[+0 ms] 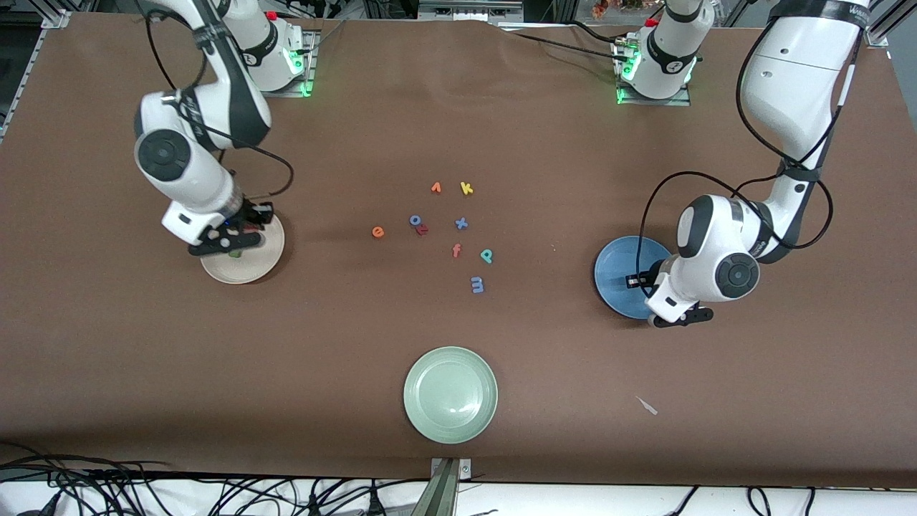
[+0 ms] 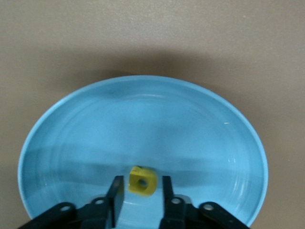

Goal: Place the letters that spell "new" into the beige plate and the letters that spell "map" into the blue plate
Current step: 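Place the pink M on the white plate while the left gripper drops the d, then reach the right gripper to the orange e while the left gripper reaches the p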

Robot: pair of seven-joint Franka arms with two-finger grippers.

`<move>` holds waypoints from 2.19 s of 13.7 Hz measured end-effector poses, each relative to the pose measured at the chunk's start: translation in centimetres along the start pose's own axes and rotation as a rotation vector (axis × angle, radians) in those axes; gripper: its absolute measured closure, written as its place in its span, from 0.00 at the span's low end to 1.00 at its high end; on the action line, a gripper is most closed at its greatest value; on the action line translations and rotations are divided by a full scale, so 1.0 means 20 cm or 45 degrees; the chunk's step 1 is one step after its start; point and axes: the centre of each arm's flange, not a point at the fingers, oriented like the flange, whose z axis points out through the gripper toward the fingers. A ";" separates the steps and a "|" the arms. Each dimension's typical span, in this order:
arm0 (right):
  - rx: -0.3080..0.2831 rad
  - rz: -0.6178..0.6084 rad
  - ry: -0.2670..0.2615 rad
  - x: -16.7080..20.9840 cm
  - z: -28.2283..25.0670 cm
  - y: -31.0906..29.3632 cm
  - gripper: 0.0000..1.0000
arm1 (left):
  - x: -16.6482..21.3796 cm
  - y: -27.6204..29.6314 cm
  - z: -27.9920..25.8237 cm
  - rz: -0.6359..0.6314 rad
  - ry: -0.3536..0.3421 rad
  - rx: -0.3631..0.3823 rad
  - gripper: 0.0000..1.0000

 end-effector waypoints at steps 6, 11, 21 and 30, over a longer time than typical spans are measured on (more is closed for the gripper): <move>0.011 -0.029 0.067 -0.17 0.25 0.08 0.46 | -0.07 0.17 -0.26 0.051 0.059 -0.026 0.00; 0.023 0.054 0.104 -0.12 0.20 -0.14 0.31 | -0.32 0.71 -0.33 0.236 0.097 -0.017 0.00; 0.142 0.358 0.168 0.07 0.31 -1.12 0.30 | -0.52 1.23 -0.06 0.481 0.133 0.046 0.00; 0.183 0.380 0.196 0.12 0.50 -1.25 0.30 | -0.70 1.54 0.23 0.346 0.237 0.061 0.00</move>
